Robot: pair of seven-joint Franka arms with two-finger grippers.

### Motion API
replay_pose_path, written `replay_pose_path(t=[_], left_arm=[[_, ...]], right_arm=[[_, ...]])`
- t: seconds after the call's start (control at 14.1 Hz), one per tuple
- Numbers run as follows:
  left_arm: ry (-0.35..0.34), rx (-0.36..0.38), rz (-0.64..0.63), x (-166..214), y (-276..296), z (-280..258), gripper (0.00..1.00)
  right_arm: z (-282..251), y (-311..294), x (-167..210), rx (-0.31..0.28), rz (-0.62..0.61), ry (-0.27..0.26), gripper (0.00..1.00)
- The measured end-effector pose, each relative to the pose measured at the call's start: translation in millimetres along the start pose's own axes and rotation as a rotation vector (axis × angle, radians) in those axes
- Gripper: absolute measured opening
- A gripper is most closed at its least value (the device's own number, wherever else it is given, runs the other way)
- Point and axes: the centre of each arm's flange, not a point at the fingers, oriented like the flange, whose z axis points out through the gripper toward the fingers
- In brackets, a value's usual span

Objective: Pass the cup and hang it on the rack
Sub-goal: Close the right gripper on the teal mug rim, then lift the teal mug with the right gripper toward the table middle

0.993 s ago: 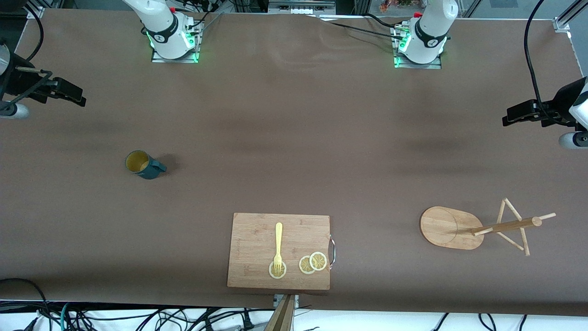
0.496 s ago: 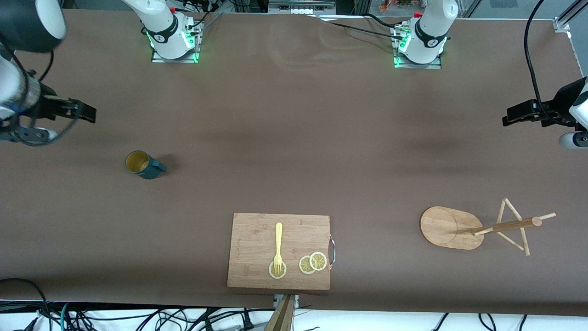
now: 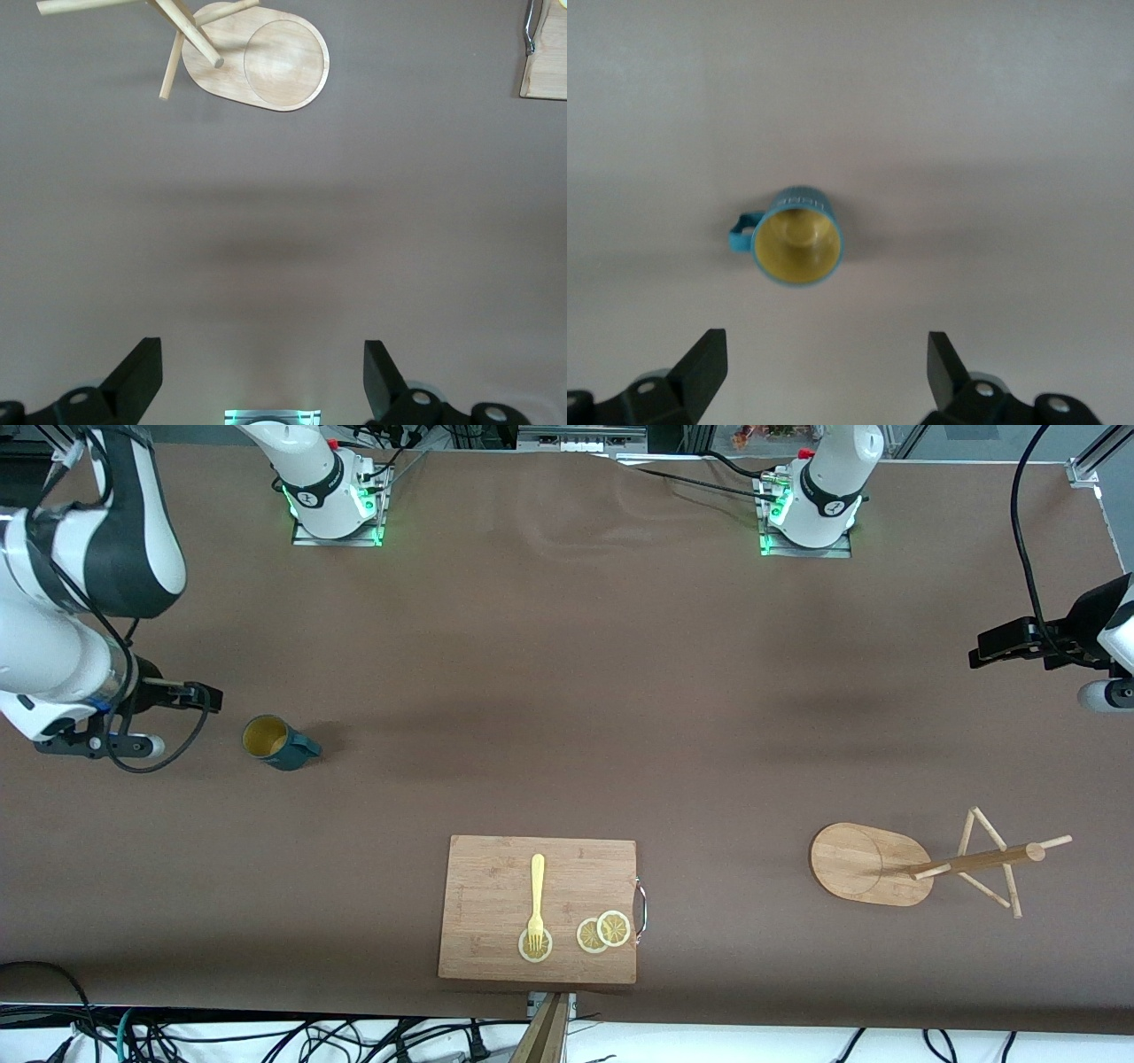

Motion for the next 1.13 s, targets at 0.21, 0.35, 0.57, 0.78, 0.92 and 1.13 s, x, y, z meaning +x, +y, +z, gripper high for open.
replay_pose_path(t=[0.21, 0.35, 0.57, 0.78, 0.92, 1.13], left_arm=[[0.0, 0.0, 0.0, 0, 0, 0, 1.0], [0.0, 0.0, 0.0, 0, 0, 0, 1.0], [0.0, 0.0, 0.0, 0, 0, 0, 1.0], [0.0, 0.0, 0.0, 0, 0, 0, 1.0], [0.0, 0.0, 0.0, 0, 0, 0, 1.0], [0.0, 0.0, 0.0, 0, 0, 0, 1.0]], right_arm=[[68, -2, -6, 0.036, 0.008, 0.08, 1.0], [110, -3, -19, 0.043, 0.003, 0.113, 1.0], [150, -6, -29, 0.048, -0.006, 0.149, 1.0], [177, -9, -25, 0.046, -0.013, 0.156, 0.85], [187, -11, -23, 0.046, -0.015, 0.16, 0.63], [187, -11, -21, 0.045, -0.018, 0.167, 0.29]])
